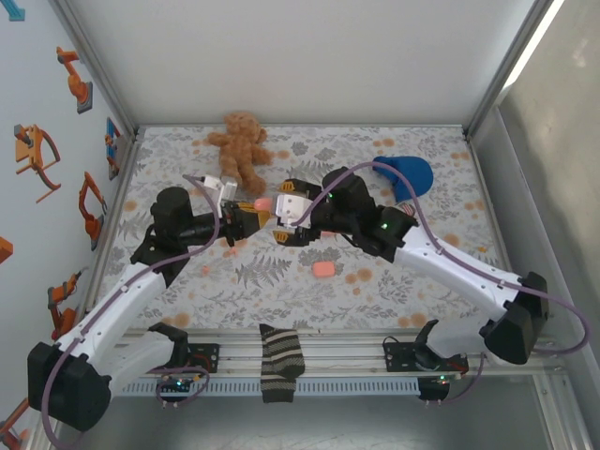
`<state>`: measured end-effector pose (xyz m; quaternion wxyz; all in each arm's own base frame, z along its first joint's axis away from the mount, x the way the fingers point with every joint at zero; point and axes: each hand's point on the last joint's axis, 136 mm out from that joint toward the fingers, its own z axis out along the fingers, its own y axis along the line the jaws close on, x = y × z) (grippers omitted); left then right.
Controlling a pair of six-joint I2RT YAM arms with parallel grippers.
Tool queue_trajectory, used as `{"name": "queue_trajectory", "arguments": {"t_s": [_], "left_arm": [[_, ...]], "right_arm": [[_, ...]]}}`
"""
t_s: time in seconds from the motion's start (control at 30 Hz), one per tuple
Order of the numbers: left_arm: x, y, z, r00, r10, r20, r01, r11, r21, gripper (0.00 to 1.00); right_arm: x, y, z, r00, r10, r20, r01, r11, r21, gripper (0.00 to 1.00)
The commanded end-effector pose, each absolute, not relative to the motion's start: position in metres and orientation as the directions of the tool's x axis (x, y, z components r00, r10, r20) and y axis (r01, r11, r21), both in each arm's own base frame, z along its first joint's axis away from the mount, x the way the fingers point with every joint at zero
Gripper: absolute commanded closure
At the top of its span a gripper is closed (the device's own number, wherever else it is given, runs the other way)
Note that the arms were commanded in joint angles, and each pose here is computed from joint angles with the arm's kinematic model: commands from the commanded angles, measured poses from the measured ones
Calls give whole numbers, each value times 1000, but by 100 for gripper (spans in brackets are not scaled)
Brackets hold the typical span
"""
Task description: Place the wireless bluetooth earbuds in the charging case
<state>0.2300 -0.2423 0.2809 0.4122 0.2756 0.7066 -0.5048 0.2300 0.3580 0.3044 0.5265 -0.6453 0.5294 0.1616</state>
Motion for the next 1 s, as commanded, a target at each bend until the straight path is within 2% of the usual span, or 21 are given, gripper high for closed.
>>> {"name": "queue_trajectory", "arguments": {"t_s": [0.0, 0.2, 0.47, 0.97], "left_arm": [[221, -241, 292, -361, -7, -933, 882, 322, -344, 89], [207, -236, 300, -179, -15, -984, 937, 301, -175, 90], [186, -231, 313, 27, -23, -999, 957, 288, 20, 90], [176, -229, 319, 98, -18, -995, 956, 279, 89, 90]], "right_arm": [[217, 349, 331, 362, -413, -836, -877, 153, -456, 13], [206, 335, 359, 315, -260, -913, -909, 193, -369, 9], [198, 343, 371, 289, -202, -936, -936, 145, -320, 8], [208, 364, 381, 303, -168, -938, -939, 113, -323, 10]]}}
